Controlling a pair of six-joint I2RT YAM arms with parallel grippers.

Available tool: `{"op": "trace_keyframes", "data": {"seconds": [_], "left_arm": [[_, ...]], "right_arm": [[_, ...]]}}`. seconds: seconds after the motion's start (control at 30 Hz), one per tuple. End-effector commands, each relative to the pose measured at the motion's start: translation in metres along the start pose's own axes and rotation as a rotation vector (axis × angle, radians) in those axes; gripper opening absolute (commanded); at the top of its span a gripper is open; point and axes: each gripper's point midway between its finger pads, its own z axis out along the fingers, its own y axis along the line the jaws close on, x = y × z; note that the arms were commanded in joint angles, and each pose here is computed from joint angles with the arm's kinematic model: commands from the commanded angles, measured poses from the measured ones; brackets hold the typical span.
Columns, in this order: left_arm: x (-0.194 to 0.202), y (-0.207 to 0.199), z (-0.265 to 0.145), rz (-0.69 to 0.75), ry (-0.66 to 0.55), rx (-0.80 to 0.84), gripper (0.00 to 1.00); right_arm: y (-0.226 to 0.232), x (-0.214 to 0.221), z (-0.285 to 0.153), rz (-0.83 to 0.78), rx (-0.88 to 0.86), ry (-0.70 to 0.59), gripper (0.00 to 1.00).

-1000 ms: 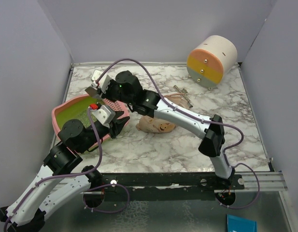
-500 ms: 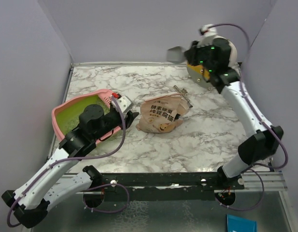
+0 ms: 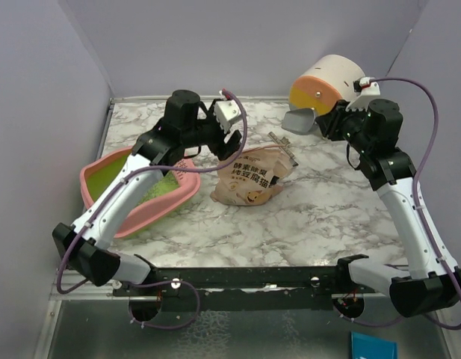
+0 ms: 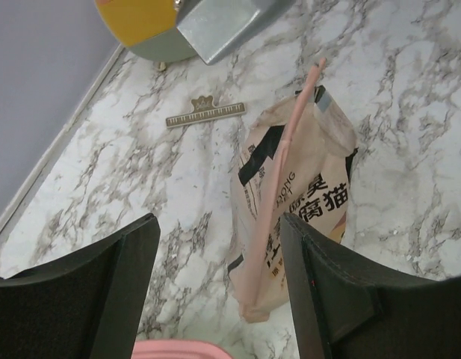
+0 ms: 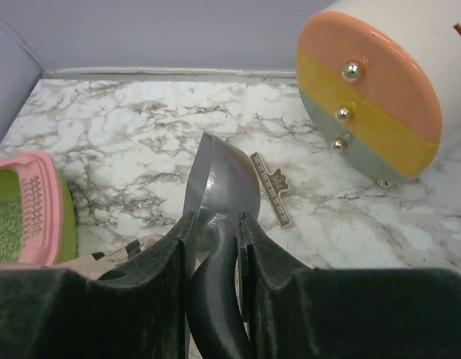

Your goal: Fill the litter box with clean litter

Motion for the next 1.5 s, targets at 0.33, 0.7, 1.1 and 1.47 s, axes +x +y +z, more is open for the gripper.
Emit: {"op": "trace_keyframes", "data": {"seconds": [0.33, 0.7, 1.1, 1.47], "left_arm": [[0.023, -0.026, 0.011, -0.093, 0.025, 0.364, 0.65], [0.053, -0.022, 0.034, -0.147, 0.095, 0.358, 0.52], [0.068, -0.029, 0.039, -0.166, 0.115, 0.36, 0.06], [0.061, -0.032, 0.028, -0.107, -0.041, 0.229, 0.0]], "right_arm": [[0.006, -0.026, -0.051, -0.071, 0.015, 0.025, 0.01], [0.031, -0.007, -0.069, -0.109, -0.135, 0.172, 0.01], [0.036, 0.053, -0.044, -0.088, -0.244, 0.337, 0.01], [0.054, 0.083, -0.028, -0.074, -0.345, 0.409, 0.01]]}}
